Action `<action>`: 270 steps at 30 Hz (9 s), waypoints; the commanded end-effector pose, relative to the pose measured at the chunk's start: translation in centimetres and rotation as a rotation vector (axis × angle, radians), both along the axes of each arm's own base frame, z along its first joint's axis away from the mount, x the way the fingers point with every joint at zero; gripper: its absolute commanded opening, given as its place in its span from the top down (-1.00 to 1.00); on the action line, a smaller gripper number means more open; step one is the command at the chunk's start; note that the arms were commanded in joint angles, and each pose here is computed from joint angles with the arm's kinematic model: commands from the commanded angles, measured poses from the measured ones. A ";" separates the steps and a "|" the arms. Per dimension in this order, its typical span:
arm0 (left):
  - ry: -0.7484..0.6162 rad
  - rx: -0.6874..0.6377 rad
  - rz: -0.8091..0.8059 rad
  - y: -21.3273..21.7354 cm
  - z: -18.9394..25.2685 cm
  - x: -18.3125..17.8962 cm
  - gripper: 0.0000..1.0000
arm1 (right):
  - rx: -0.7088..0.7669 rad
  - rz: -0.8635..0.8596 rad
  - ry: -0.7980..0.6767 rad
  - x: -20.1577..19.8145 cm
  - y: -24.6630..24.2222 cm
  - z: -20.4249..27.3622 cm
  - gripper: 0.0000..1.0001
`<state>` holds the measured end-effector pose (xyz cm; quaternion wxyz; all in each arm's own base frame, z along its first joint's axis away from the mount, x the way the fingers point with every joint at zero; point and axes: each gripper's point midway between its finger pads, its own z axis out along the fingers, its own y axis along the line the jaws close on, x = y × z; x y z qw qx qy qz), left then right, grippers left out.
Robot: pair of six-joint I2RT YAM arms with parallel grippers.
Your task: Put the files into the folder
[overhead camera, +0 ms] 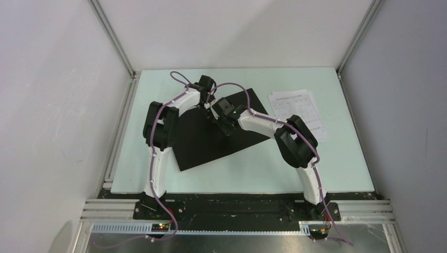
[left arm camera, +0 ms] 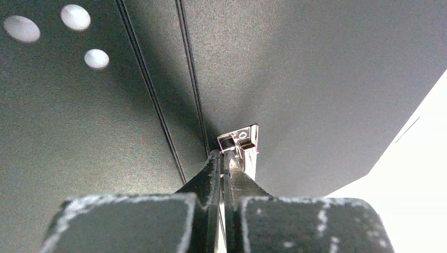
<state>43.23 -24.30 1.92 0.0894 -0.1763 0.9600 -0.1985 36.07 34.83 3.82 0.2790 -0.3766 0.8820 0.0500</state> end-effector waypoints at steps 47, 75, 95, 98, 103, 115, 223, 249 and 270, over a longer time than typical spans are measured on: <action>0.102 0.029 0.005 0.2 -3.0 -2.2 1.00 | -0.027 -0.018 0.068 -0.9 -1.5 -2.5 0.70; 0.100 0.029 0.012 0.4 -2.9 -2.0 1.00 | 0.001 -0.034 0.109 -3.1 -1.7 -1.0 0.66; 0.099 0.029 0.013 0.3 -2.9 -2.0 1.00 | 0.059 -0.046 0.021 -0.9 0.8 3.0 0.90; 0.099 0.029 0.011 0.3 -2.9 -2.1 1.00 | 0.071 -0.050 -0.002 -0.5 1.1 3.9 1.00; 0.098 0.032 0.011 0.3 -2.9 -2.1 1.00 | 0.061 -0.074 -0.027 0.6 0.9 3.2 1.00; 0.097 0.039 0.010 0.3 -2.9 -2.2 1.00 | 0.038 -0.071 -0.060 2.4 1.1 1.8 1.00; -0.388 -0.135 -0.313 -3.7 12.9 3.4 0.10 | 0.213 -0.053 -0.009 4.0 -11.9 13.7 -0.17; -0.767 0.401 -1.312 -3.4 11.5 -3.0 -0.09 | 0.446 -0.173 0.120 5.7 -19.8 14.0 -0.46; -0.684 0.415 -1.248 -3.7 7.7 -3.1 -0.01 | 0.359 -0.146 0.108 4.8 -20.3 13.2 -0.44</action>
